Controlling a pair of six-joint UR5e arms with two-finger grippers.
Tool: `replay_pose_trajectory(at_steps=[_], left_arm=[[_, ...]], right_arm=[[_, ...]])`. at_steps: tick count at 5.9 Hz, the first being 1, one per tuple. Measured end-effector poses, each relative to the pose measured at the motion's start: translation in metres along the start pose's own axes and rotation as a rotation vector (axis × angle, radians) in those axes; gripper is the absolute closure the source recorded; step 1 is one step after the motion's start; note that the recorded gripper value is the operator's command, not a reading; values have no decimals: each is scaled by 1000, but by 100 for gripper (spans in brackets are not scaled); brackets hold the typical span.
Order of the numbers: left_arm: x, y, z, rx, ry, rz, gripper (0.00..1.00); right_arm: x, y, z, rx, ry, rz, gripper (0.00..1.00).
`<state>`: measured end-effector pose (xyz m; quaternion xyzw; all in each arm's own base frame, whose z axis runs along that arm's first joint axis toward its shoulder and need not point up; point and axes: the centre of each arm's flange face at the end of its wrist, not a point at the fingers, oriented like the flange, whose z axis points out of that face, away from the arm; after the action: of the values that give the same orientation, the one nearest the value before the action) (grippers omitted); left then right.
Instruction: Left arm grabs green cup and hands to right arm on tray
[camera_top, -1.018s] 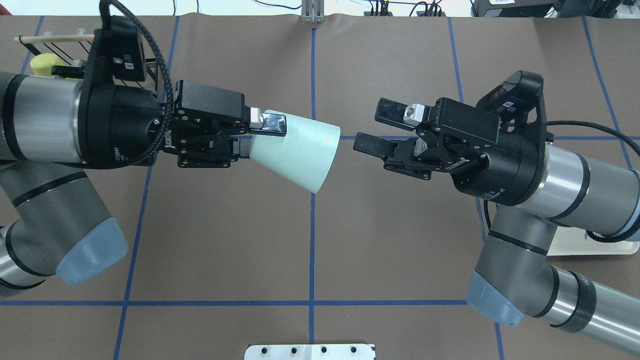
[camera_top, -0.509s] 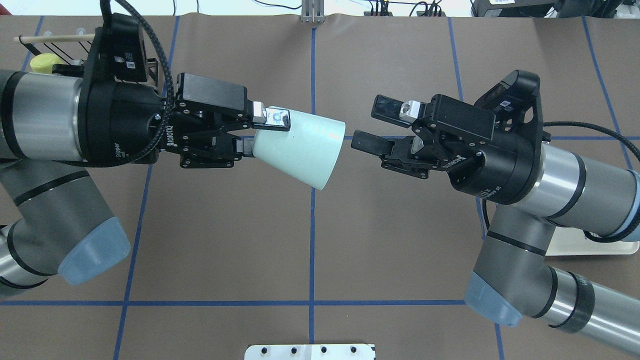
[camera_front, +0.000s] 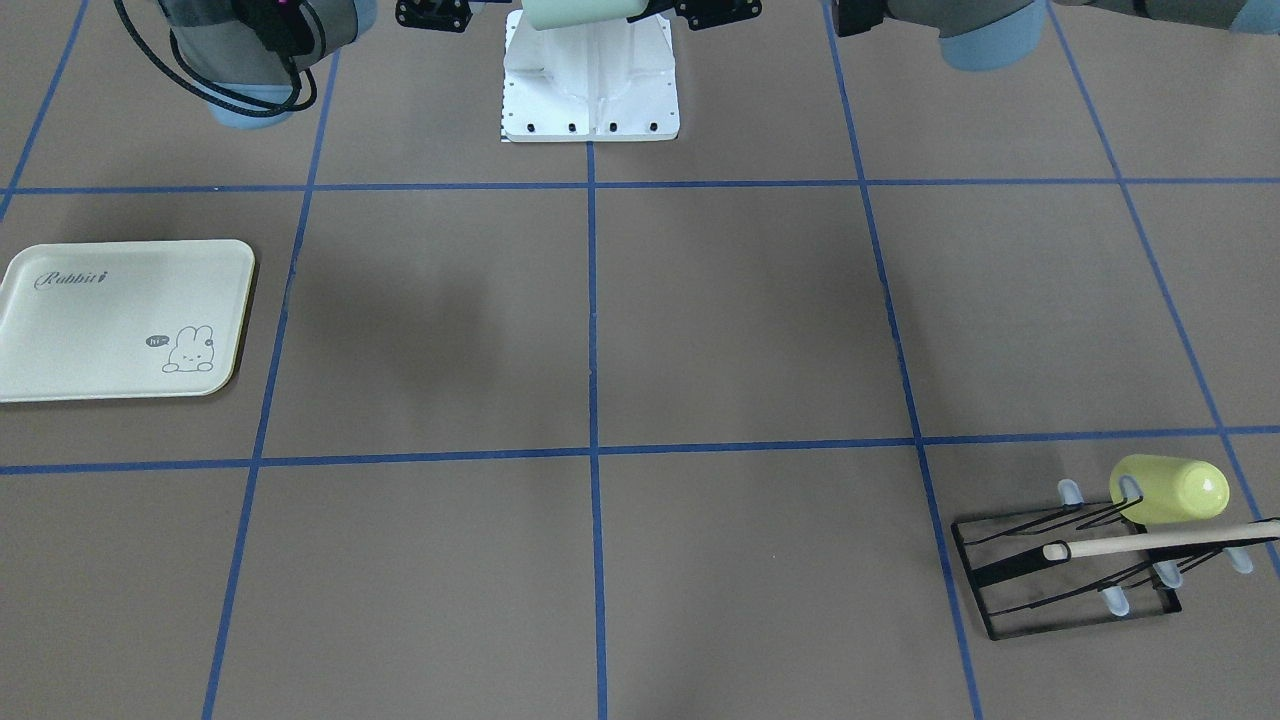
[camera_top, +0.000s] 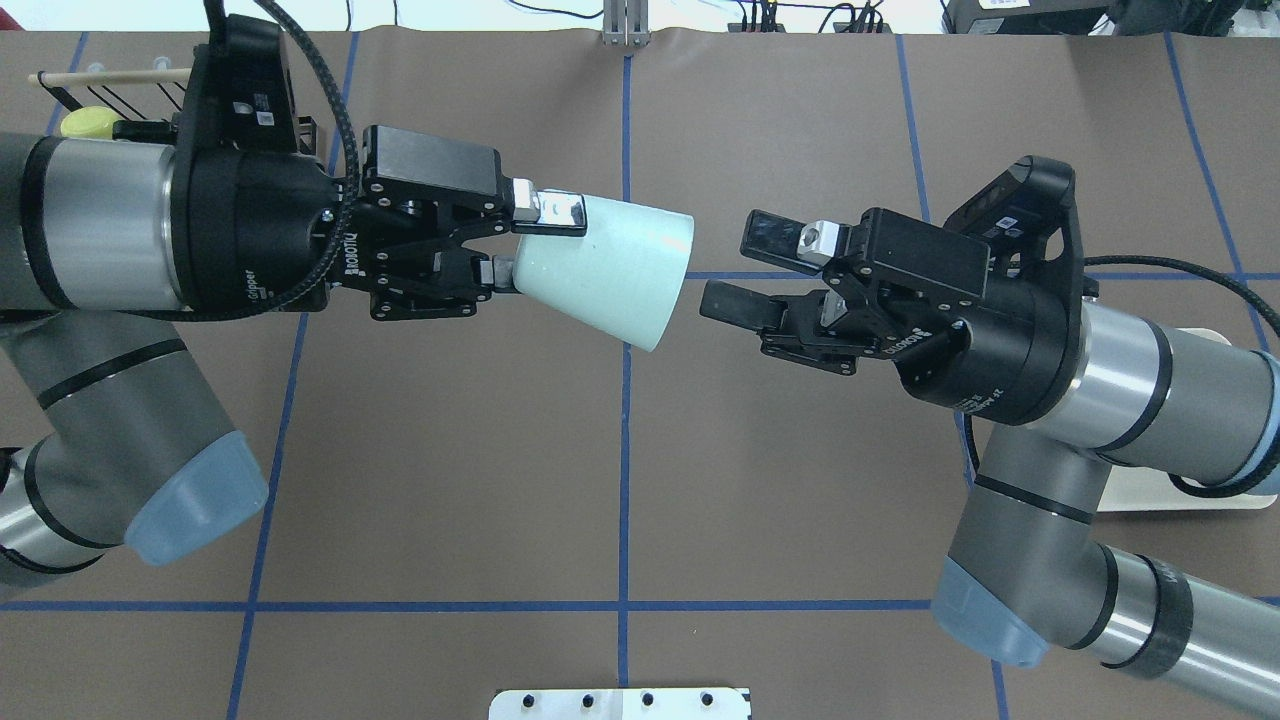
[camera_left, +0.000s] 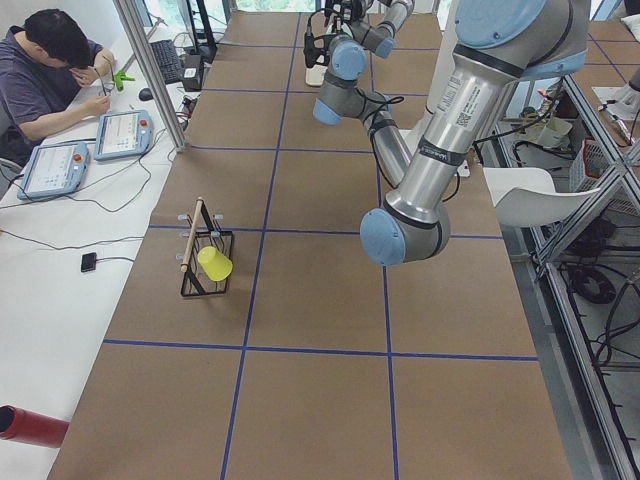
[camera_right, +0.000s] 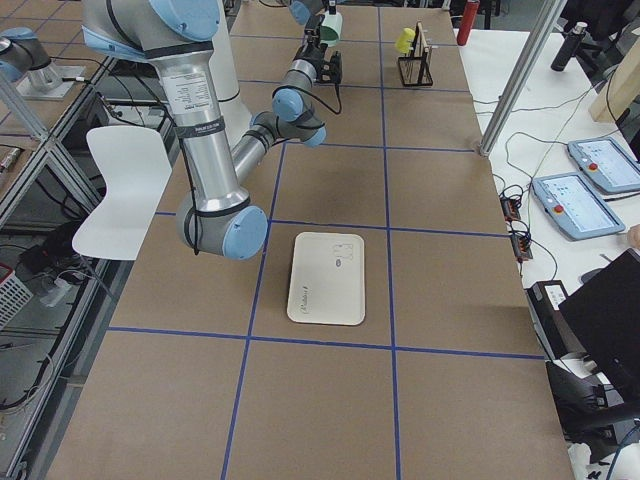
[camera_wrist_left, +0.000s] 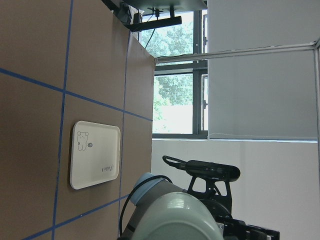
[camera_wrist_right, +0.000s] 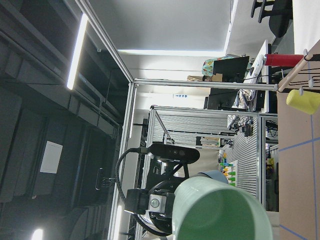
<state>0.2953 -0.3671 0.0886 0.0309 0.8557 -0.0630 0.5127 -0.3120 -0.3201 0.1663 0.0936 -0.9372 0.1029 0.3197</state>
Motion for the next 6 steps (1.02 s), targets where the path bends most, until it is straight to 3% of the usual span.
replay_pose_trajectory(at_steps=[2,3,6], left_arm=[[-1,0,2,1,-4,-3,100],[-2,-1,2,1,-6,-4,100],[-2,-1,3,1,-6,-7,100]], right_arm=[[1,2,3,-1,1,4,13],[1,2,4,-1,3,5,22],[4,2,6,6,22,6,26]])
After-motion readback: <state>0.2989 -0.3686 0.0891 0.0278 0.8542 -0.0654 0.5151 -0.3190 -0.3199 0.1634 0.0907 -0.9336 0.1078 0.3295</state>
